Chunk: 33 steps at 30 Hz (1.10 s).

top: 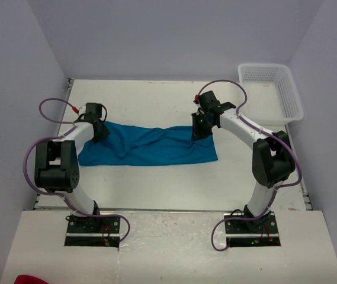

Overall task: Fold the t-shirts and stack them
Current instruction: Fold the other side of the tshirt into a rectangle

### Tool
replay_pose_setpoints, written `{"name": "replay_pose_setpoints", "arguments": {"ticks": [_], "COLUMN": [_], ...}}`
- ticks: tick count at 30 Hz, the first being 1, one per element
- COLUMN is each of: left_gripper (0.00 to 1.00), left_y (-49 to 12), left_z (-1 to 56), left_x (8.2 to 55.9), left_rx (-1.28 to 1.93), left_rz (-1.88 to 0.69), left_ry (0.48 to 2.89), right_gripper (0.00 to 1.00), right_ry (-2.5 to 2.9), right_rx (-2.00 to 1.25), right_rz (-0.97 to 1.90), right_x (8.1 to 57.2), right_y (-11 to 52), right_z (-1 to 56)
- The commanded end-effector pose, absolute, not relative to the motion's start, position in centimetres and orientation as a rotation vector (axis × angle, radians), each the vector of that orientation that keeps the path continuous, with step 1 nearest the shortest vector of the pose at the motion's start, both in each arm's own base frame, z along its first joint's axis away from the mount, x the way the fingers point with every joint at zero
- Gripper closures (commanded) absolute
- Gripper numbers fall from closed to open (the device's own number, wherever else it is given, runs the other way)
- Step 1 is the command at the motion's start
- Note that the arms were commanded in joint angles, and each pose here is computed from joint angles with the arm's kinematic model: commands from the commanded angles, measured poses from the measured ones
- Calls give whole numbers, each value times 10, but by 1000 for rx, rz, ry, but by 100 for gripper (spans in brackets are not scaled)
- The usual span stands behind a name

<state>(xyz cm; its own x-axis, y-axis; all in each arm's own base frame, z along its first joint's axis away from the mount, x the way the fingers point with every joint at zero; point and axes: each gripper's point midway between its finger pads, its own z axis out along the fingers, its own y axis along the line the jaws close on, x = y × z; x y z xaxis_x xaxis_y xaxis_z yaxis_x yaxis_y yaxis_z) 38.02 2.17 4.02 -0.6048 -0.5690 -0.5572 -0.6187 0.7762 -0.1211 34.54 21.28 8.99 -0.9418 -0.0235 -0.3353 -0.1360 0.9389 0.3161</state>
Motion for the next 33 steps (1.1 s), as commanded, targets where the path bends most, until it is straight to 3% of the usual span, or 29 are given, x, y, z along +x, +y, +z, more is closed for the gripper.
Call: {"name": "replay_pose_setpoints", "arguments": {"ticks": [1,4,9,10,18,22,25,29,32,33], "left_gripper": [57,62,88,100,99,78,79,91,87,80], "left_y": [26,34,42,43,44,45,45,46,47,47], "left_z": [59,61,67,71,71,66,61,55,52,51], "left_x": [404,406,399,397,390,391,392,391,391,391], "left_rx": [-841,-858,-898,-902,-898,-894,-895,-897,-897,-897], "left_rz": [92,120,140,140,153,160,166,175,182,183], "left_ry": [2317,2302,2273,2263,2267,2278,2290,2300,2308,2311], "right_gripper": [85,84,85,85,84,84,84,84,84,84], "right_ry": [2711,2719,2722,2727,2713,2711,2709,2710,2708,2708], "right_rx": [-148,-145,-150,-152,-170,-174,-174,-172,-173,-173], "right_rz": [521,521,540,538,561,558,561,561,564,564], "right_x": [347,346,346,345,344,342,341,341,340,340], "right_y": [217,217,220,220,225,225,225,224,224,224], "right_z": [106,103,102,101,105,106,106,105,106,106]}}
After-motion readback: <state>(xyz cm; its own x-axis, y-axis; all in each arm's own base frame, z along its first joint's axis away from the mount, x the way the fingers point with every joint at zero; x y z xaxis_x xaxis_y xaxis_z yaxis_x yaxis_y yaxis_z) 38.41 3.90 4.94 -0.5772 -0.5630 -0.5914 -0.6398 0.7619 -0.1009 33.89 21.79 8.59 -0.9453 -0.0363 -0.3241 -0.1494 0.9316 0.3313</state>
